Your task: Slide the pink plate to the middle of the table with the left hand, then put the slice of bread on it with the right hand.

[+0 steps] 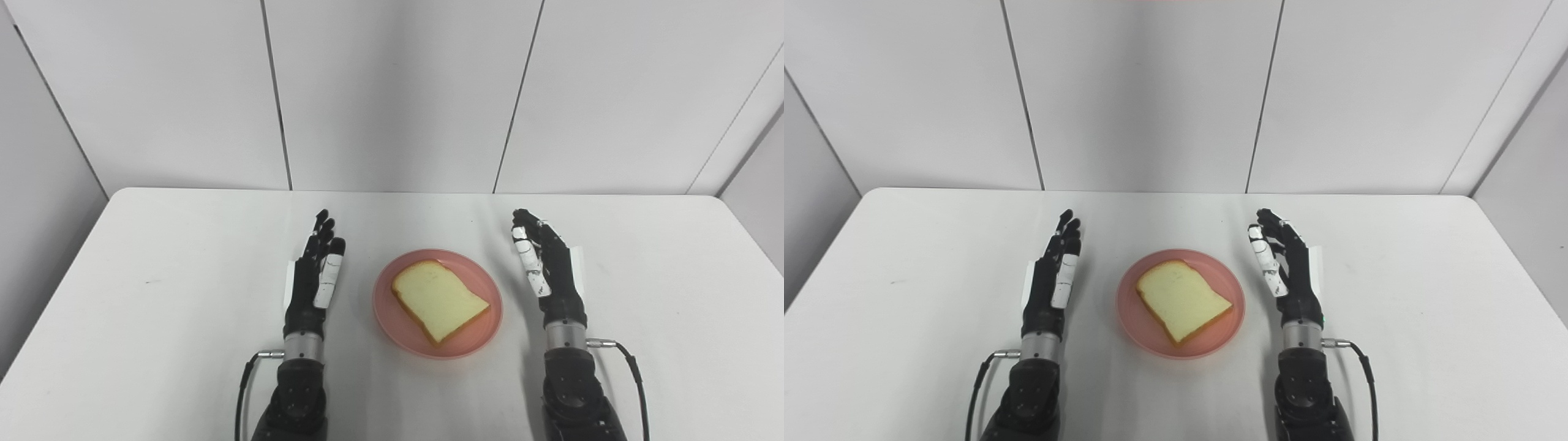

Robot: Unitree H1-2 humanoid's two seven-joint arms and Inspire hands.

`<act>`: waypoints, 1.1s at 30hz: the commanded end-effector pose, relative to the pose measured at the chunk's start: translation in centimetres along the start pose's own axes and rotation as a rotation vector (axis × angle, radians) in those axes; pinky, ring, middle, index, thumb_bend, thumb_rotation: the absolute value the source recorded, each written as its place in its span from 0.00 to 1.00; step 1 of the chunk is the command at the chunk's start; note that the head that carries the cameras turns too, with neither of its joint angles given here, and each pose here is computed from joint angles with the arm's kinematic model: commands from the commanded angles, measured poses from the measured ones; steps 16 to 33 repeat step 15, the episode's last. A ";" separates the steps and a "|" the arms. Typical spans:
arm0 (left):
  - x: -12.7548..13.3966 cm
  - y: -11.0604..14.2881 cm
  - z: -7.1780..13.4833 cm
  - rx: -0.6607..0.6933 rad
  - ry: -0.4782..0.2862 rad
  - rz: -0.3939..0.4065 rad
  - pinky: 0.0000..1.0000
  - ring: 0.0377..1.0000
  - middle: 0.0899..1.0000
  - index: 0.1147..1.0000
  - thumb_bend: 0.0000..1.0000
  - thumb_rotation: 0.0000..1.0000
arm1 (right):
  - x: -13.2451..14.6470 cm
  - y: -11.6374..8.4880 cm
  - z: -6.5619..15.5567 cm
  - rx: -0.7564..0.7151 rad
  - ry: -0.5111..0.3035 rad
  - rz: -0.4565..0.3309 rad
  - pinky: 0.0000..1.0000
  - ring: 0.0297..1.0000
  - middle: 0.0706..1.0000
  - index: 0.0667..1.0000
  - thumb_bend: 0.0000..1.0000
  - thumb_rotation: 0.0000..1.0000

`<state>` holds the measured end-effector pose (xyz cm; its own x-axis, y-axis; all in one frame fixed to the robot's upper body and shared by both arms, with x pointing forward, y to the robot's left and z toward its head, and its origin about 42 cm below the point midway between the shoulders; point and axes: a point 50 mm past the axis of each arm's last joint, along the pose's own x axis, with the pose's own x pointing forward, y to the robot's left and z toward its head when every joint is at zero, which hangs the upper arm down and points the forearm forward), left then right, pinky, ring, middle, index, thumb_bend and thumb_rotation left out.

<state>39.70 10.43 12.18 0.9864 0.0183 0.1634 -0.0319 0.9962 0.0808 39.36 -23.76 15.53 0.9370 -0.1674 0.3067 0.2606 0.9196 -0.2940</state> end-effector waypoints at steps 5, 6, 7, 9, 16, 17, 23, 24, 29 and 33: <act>0.1 -1.5 2.2 -0.025 -0.020 -0.022 0.95 0.93 0.94 0.93 0.94 1.00 | 0.0 -1.6 1.2 -0.022 -0.096 -0.007 0.75 0.77 0.75 0.72 0.64 1.00; -0.1 -1.7 2.1 -0.030 -0.013 -0.023 0.96 0.94 0.94 0.93 0.94 1.00 | -0.2 -1.6 1.1 -0.024 -0.094 -0.005 0.76 0.77 0.75 0.72 0.64 1.00; -0.2 -1.8 2.1 -0.034 -0.009 -0.023 0.97 0.94 0.94 0.93 0.94 1.00 | -0.4 -1.7 1.0 -0.025 -0.093 -0.003 0.76 0.77 0.75 0.72 0.64 1.00; -0.3 -1.9 2.0 -0.043 -0.001 -0.024 0.97 0.94 0.94 0.93 0.93 1.00 | -0.6 -1.9 0.9 -0.026 -0.089 0.004 0.76 0.76 0.75 0.72 0.64 1.00; -0.3 -1.6 2.6 -0.044 0.002 -0.027 0.98 0.95 0.95 0.94 0.91 1.00 | -1.2 -1.9 1.1 -0.011 -0.057 0.010 0.78 0.78 0.75 0.74 0.68 1.00; -0.3 -1.6 2.6 -0.044 0.002 -0.027 0.98 0.95 0.95 0.94 0.91 1.00 | -1.2 -1.9 1.1 -0.011 -0.057 0.010 0.78 0.78 0.75 0.74 0.68 1.00; -0.3 -1.6 2.6 -0.044 0.002 -0.027 0.98 0.95 0.95 0.94 0.91 1.00 | -1.2 -1.9 1.1 -0.011 -0.057 0.010 0.78 0.78 0.75 0.74 0.68 1.00; -0.3 -1.6 2.6 -0.044 0.002 -0.027 0.98 0.95 0.95 0.94 0.91 1.00 | -1.2 -1.9 1.1 -0.011 -0.057 0.010 0.78 0.78 0.75 0.74 0.68 1.00; -0.3 -1.6 2.6 -0.044 0.002 -0.027 0.98 0.95 0.95 0.94 0.91 1.00 | -1.2 -1.9 1.1 -0.011 -0.057 0.010 0.78 0.78 0.75 0.74 0.68 1.00; -0.3 -1.6 2.6 -0.044 0.002 -0.027 0.98 0.95 0.95 0.94 0.91 1.00 | -1.2 -1.9 1.1 -0.011 -0.057 0.010 0.78 0.78 0.75 0.74 0.68 1.00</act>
